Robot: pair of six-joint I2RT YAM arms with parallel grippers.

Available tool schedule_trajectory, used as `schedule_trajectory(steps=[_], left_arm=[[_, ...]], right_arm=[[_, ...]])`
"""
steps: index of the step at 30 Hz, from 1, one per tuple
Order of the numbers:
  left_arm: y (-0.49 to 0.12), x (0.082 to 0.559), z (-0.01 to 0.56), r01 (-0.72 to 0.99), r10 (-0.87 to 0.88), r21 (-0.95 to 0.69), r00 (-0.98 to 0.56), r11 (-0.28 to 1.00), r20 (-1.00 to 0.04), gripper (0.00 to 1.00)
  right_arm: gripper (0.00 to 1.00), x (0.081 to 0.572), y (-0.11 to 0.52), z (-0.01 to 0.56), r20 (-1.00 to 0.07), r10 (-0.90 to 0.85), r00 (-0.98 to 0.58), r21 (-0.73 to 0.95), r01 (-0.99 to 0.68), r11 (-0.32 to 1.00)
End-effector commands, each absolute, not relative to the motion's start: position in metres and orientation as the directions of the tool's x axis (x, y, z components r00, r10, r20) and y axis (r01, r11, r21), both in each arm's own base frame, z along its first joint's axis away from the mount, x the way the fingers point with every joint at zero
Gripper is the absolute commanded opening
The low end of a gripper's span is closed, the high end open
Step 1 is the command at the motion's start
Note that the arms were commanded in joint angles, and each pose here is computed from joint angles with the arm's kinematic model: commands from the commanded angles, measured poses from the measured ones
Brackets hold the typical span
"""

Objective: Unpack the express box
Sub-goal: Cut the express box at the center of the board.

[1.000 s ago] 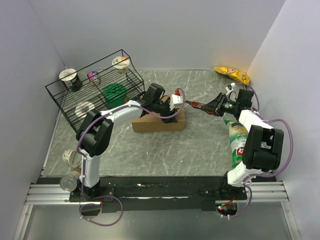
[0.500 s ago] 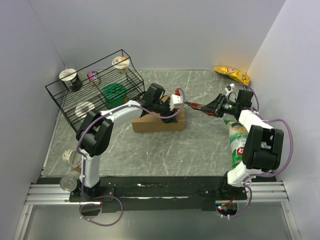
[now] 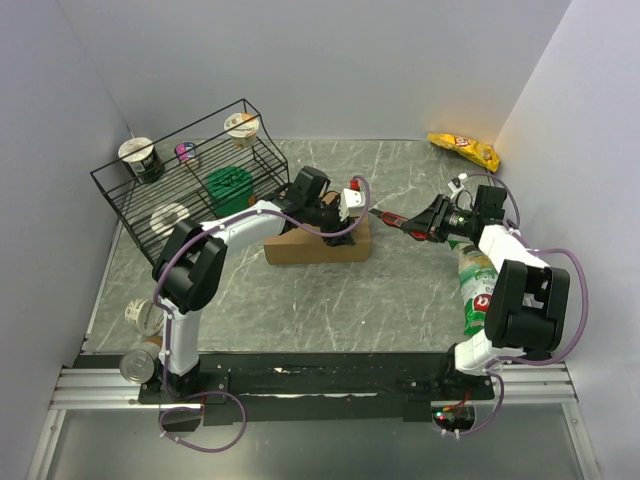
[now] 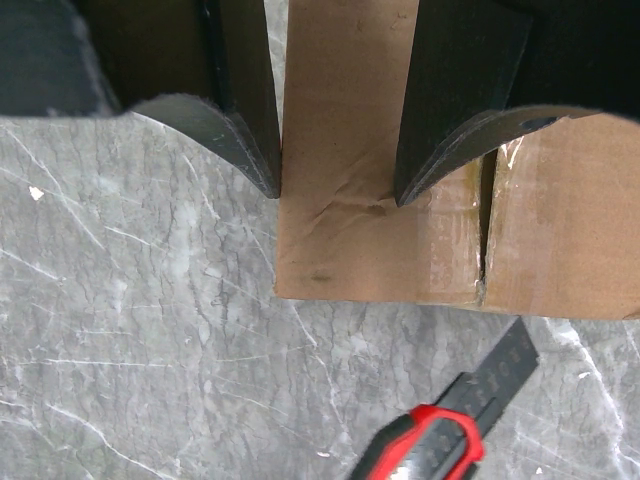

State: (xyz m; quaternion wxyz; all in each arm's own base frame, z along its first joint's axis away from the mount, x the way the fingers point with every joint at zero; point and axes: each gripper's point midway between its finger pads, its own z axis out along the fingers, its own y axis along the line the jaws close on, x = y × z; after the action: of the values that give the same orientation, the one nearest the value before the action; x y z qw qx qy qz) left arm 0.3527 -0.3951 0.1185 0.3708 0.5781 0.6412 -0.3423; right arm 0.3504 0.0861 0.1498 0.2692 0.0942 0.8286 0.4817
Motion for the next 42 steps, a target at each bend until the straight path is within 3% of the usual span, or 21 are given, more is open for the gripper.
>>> schedule_trajectory(steps=[1,22,25,29,42], left_arm=[[-0.375,0.345,0.059,0.973,0.593,-0.141,-0.223,0.182,-0.773,0.50],[-0.377,0.352,0.059,0.972,0.590,-0.137,-0.225,0.190,-0.776,0.50],[-0.378,0.352,0.059,0.972,0.586,-0.142,-0.226,0.187,-0.778,0.50],[-0.380,0.350,0.061,0.971,0.577,-0.157,-0.233,0.179,-0.783,0.51],[-0.376,0.343,0.064,0.974,0.583,-0.157,-0.225,0.166,-0.781,0.51]], right_arm=[[0.00,0.323,0.099,0.165,-0.332,0.372,-0.867,0.875,-0.135,0.466],[0.00,0.293,0.081,0.182,-0.339,0.332,-0.880,0.854,-0.139,0.502],[0.00,0.305,0.070,0.191,-0.422,0.332,-0.844,0.814,-0.191,0.549],[0.00,0.333,0.061,0.194,-0.456,0.382,-0.804,0.801,-0.183,0.570],[0.00,0.382,0.073,0.181,-0.453,0.381,-0.806,0.812,-0.197,0.549]])
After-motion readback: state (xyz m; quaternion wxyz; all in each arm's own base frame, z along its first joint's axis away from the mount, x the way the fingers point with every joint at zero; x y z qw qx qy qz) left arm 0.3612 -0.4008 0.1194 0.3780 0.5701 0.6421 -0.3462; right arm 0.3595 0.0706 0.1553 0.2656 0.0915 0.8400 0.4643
